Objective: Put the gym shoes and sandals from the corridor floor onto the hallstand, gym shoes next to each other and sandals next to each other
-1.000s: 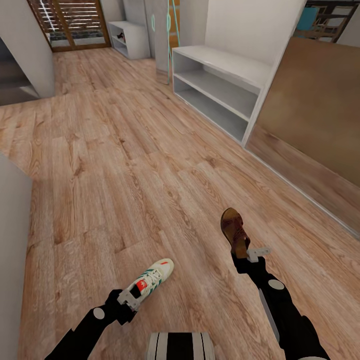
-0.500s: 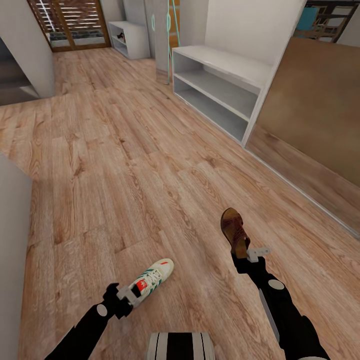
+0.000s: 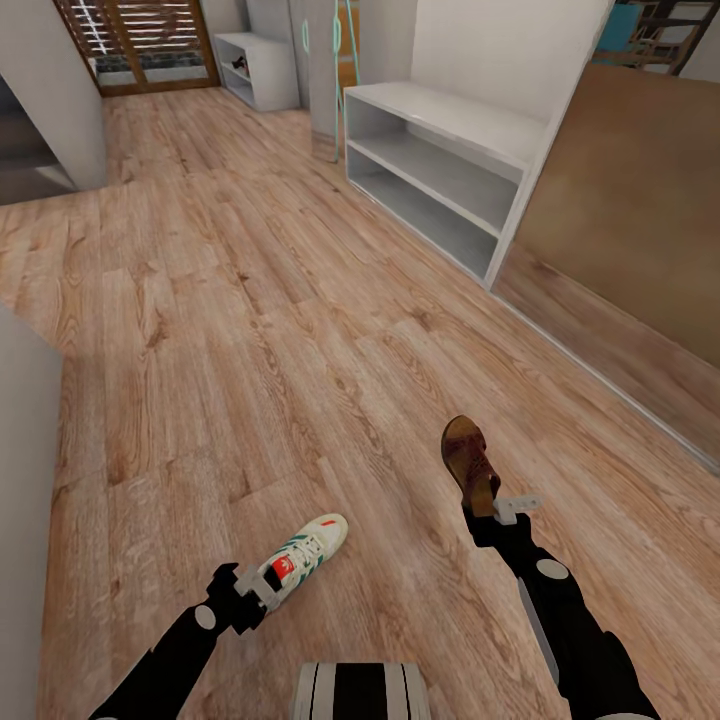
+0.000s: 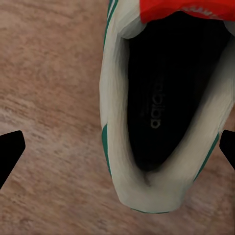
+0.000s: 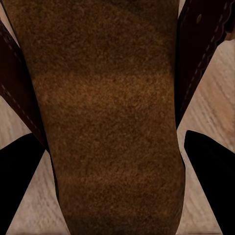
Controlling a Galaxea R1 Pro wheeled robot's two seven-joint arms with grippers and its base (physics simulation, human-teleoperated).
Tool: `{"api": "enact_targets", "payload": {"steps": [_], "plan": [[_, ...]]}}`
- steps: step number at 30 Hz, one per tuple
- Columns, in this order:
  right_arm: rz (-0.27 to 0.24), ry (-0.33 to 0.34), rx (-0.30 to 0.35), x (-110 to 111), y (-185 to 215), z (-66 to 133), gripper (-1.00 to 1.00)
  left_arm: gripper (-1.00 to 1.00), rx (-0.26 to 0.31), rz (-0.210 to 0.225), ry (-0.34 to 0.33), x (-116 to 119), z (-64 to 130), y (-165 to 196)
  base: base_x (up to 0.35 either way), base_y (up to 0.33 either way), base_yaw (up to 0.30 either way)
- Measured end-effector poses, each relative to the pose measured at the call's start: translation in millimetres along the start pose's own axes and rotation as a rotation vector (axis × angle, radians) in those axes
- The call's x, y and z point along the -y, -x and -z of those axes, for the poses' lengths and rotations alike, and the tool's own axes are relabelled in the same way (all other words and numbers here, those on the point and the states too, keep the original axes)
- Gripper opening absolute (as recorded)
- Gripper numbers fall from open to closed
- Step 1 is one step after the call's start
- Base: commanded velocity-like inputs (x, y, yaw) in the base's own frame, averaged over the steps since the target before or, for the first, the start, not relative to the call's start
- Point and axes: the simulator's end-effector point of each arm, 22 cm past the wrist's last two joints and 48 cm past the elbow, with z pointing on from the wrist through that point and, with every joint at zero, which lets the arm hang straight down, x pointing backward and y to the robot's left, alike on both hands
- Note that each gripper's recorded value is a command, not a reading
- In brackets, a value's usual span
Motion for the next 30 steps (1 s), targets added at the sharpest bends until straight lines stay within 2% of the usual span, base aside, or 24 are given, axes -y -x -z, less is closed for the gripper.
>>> {"api": "enact_targets", "payload": {"steps": [11,18,25,30], "plan": [[0.0,0.0,-0.003,0.1,-1.7,-0.7,-1.0,1.0,0.004,-0.004,-0.003,4.3,-0.4,-2.0,0.0,0.0,0.0],[0.0,0.0,-0.003,-0.1,-1.9,-0.7,-1.0,1.0,0.012,-0.006,0.045,-6.1,-0.4,-2.7,0.0,0.0,0.0],[0.0,0.0,-0.004,-0.1,-2.0,-0.7,-1.0,1.0,0.087,-0.026,0.057,-7.9,0.2,12.7,0.0,0.0,0.0],[0.0,0.0,-0.005,-0.2,-2.5,-0.8,-1.0,1.0,0.103,-0.029,0.057,-7.7,0.4,15.9,0.0,0.0,0.0]]}}
